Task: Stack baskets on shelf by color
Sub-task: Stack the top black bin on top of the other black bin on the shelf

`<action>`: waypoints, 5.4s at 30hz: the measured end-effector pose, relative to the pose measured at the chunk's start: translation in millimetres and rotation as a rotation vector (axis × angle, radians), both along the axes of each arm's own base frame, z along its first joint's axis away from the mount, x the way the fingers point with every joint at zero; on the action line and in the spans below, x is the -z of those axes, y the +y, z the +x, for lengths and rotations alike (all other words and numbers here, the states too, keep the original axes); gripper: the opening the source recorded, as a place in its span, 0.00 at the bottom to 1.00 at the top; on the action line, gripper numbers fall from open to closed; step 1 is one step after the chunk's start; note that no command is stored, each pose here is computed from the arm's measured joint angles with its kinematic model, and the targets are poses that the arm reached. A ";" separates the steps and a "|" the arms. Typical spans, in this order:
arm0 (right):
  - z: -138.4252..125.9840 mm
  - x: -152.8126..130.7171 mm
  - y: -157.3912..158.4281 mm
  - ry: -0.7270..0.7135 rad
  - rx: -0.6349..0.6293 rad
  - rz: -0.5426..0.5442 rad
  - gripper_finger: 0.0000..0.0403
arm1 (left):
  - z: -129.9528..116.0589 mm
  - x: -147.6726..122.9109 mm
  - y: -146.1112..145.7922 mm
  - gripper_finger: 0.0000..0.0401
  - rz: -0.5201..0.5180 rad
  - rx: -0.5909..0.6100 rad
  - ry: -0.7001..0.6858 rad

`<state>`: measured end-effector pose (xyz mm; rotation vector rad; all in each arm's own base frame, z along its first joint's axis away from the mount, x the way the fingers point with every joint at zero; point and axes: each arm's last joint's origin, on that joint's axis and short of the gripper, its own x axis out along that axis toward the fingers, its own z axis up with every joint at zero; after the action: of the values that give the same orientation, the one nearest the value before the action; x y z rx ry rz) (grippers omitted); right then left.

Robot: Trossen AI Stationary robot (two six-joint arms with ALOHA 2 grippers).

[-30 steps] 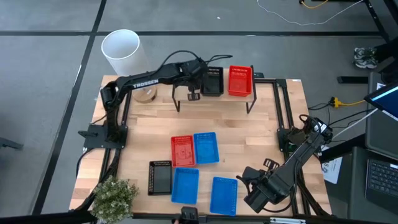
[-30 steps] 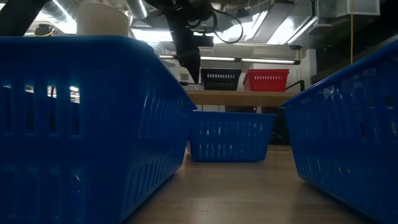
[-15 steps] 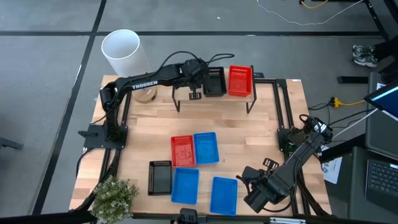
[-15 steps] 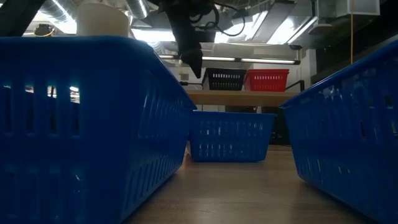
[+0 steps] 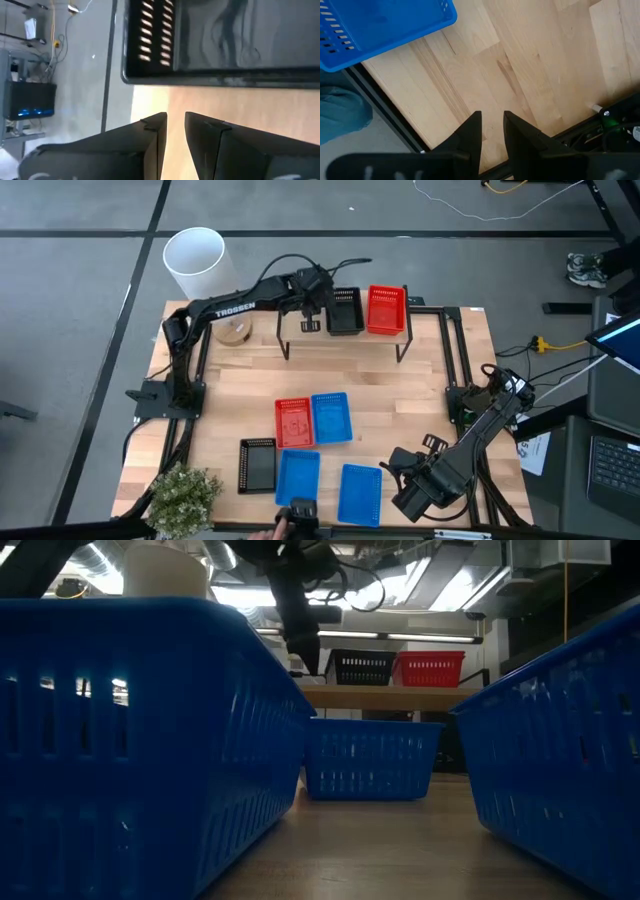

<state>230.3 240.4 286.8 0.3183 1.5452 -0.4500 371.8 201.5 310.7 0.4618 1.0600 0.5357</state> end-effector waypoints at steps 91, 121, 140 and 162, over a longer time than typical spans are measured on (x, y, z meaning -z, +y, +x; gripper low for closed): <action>3.5 0.4 3.9 -0.030 0.003 0.043 0.20 | 15.0 -28.3 -58.6 0.16 -0.065 0.204 -0.164; 5.0 0.4 5.6 -0.046 0.005 0.060 0.20 | 14.7 -18.1 -58.9 0.16 -0.084 0.185 -0.089; 3.1 0.4 7.4 -0.046 -0.003 0.060 0.20 | 19.7 -23.9 -73.0 0.16 0.073 0.160 -0.047; 3.1 0.4 7.4 -0.046 -0.003 0.060 0.20 | -0.2 -17.0 -57.2 0.16 -0.128 0.132 -0.001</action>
<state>233.4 247.8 286.3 0.3709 1.5159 -0.3919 371.6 144.3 327.7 0.4152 1.0483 0.3483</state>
